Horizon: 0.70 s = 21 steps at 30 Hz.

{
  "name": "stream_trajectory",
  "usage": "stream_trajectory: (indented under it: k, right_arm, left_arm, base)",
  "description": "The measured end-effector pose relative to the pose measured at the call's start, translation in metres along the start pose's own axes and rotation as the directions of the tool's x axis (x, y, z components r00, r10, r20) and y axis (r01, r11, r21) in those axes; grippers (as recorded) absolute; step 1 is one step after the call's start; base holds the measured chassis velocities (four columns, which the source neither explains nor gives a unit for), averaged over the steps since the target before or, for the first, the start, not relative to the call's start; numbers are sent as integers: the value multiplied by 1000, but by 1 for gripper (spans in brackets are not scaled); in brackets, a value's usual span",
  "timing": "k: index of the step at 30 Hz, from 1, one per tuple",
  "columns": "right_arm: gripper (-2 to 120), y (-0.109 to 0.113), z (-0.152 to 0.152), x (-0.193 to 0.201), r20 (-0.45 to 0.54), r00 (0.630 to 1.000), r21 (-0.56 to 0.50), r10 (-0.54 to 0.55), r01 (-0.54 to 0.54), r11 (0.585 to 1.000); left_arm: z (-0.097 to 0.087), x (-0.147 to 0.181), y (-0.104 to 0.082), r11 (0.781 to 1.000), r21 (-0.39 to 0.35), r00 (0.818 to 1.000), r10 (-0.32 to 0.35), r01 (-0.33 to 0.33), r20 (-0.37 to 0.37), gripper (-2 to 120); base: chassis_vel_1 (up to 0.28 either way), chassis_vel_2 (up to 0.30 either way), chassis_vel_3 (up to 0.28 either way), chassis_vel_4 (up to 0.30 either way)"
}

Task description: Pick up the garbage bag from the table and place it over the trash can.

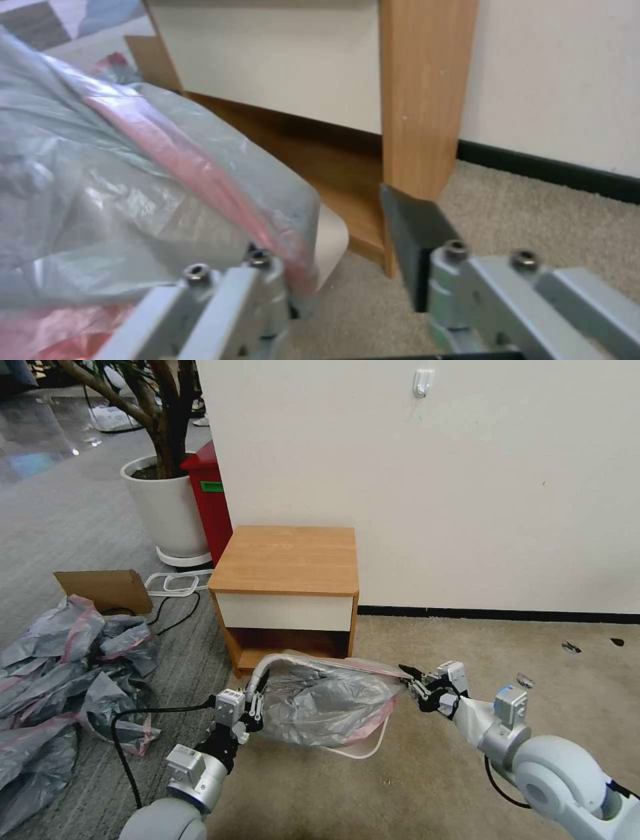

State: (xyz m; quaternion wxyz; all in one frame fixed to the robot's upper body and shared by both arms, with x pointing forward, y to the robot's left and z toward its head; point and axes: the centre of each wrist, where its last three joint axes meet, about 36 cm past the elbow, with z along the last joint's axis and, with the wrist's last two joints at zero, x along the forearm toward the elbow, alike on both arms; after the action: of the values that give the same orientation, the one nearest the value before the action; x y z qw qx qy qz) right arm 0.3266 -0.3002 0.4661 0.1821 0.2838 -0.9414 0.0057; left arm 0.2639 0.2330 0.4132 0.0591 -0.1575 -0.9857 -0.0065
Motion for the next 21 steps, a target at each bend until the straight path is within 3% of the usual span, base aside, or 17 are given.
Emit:
stream_trajectory:
  k: [12,17,21]
  right_arm:
    - [82,13,-22,19,25,999,25,-48,48,999]
    - [95,11,-21,21,26,996,19,-84,84,996]
    - [100,10,-25,17,39,994,-90,-104,107,990]
  left_arm:
    - [10,-6,2,998,32,998,-49,51,-45,4]
    - [10,-6,2,998,35,998,-52,54,-46,4]
    - [6,-3,-3,998,42,998,-48,50,-36,4]
  base:
    - [0,0,0,0]
    - [0,0,0,0]
    - [0,0,0,0]
